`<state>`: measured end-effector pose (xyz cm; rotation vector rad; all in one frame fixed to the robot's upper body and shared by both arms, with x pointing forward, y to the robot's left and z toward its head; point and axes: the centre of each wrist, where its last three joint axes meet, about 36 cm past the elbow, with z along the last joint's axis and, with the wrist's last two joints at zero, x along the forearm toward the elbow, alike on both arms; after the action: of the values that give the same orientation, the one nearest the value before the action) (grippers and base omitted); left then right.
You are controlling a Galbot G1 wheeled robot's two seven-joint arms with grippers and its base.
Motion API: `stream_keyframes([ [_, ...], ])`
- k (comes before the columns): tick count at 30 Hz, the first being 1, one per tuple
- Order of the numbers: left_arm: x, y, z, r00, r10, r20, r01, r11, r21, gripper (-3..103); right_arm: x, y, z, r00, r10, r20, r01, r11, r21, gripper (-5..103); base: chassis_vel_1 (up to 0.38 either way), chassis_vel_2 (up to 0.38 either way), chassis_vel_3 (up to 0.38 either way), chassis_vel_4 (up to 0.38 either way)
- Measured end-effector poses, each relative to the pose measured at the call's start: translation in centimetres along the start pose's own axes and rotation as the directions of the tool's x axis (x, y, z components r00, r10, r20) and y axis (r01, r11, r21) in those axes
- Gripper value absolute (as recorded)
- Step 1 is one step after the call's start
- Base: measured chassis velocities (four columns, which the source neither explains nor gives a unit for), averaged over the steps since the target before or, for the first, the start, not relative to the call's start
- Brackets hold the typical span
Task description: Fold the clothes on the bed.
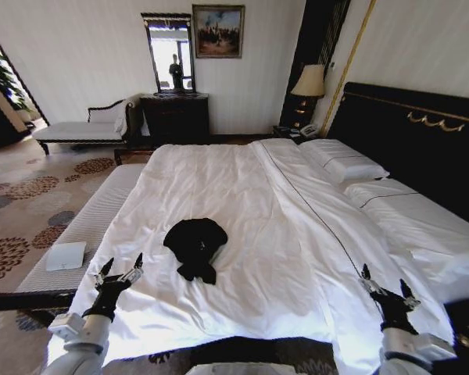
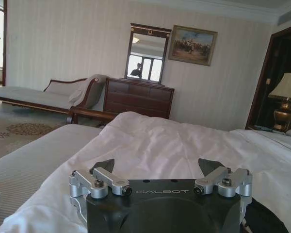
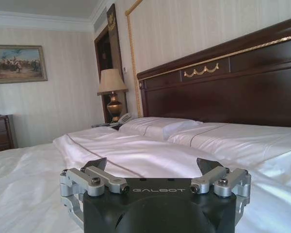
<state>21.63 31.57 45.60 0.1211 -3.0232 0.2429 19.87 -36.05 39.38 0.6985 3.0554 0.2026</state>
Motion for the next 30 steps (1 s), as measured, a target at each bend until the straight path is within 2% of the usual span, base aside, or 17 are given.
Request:
stream_keyframes([
  [12,-0.2,-0.5,0.3,1.000,0.012,-0.011,-0.012,1.000,0.007,99,0.7,1.0,0.6,1.000,-0.010,-0.007,0.010,1.000,-0.010,100,0.016,0.020,-0.019,-0.018],
  [13,-0.2,-0.6,0.3,1.000,0.014,-0.012,-0.014,1.000,0.006,96,0.8,1.1,0.7,1.000,-0.011,-0.010,0.011,1.000,-0.008,100,0.002,0.055,-0.023,-0.029],
  [17,-0.6,-0.8,0.2,1.000,0.015,-0.011,-0.015,1.000,0.005,99,1.2,1.3,1.0,1.000,-0.020,-0.019,0.020,1.000,-0.002,100,0.067,0.077,-0.081,-0.078],
  [18,-0.7,-0.9,0.1,1.000,0.013,-0.009,-0.013,1.000,0.006,102,1.3,1.5,1.1,0.999,-0.024,-0.022,0.024,1.000,-0.001,100,0.136,0.124,-0.119,-0.092],
  [22,-0.9,-1.0,-0.1,1.000,0.015,-0.008,-0.015,1.000,0.006,99,1.5,2.4,1.2,0.999,-0.029,-0.028,0.029,1.000,0.011,100,0.124,0.118,-0.149,-0.112],
  [30,-0.5,-0.9,0.3,1.000,0.007,-0.021,-0.007,1.000,0.010,99,2.2,3.5,1.7,0.998,-0.047,-0.048,0.048,0.999,0.009,100,0.036,0.032,-0.041,-0.024],
])
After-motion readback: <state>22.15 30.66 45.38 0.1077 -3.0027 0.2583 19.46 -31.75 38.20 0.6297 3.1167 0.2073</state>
